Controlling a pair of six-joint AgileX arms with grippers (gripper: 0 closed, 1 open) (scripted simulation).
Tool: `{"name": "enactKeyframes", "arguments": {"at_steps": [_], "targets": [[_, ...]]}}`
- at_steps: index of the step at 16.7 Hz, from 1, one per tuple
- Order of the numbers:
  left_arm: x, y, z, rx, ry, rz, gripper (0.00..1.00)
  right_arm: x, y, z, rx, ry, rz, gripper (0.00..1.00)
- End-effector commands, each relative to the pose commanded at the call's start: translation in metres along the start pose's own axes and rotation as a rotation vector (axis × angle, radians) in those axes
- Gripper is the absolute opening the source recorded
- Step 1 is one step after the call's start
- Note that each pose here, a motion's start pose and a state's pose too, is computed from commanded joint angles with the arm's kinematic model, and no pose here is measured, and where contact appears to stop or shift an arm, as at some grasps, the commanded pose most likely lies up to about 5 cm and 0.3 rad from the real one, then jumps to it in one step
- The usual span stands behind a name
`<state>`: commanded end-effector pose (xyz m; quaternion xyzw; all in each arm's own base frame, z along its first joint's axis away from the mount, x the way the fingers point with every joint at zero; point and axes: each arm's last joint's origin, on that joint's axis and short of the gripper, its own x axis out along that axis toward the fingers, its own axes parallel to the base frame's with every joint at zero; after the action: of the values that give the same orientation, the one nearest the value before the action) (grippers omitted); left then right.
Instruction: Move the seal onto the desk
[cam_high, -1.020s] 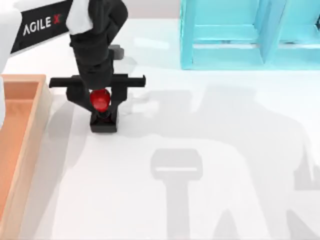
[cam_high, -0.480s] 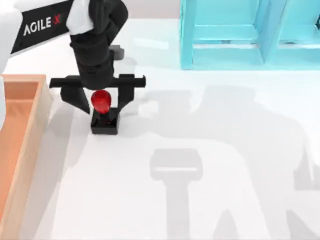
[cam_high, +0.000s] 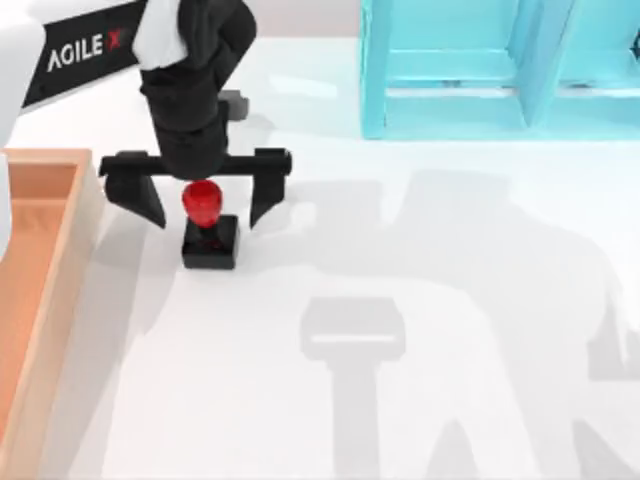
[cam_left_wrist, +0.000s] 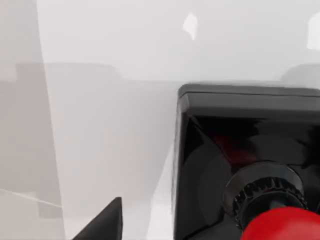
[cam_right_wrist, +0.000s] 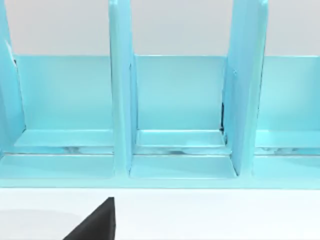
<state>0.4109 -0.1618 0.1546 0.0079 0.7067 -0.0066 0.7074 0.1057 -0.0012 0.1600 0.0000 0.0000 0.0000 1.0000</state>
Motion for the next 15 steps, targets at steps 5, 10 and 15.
{"name": "enactKeyframes", "arguments": {"at_steps": [5, 10, 15], "targets": [[-0.005, 0.0, 0.003, -0.004, 0.001, 0.0, 1.0, 0.0, 0.0, 0.0, 0.0, 0.0, 0.0, 1.0], [-0.038, -0.006, 0.014, 0.001, 0.008, 0.004, 1.0, 0.0, 0.0, 0.0, 0.0, 0.0, 0.0, 1.0], [-0.087, -0.008, 0.018, 0.002, 0.013, 0.005, 1.0, 0.0, 0.0, 0.0, 0.0, 0.0, 0.0, 1.0]]}}
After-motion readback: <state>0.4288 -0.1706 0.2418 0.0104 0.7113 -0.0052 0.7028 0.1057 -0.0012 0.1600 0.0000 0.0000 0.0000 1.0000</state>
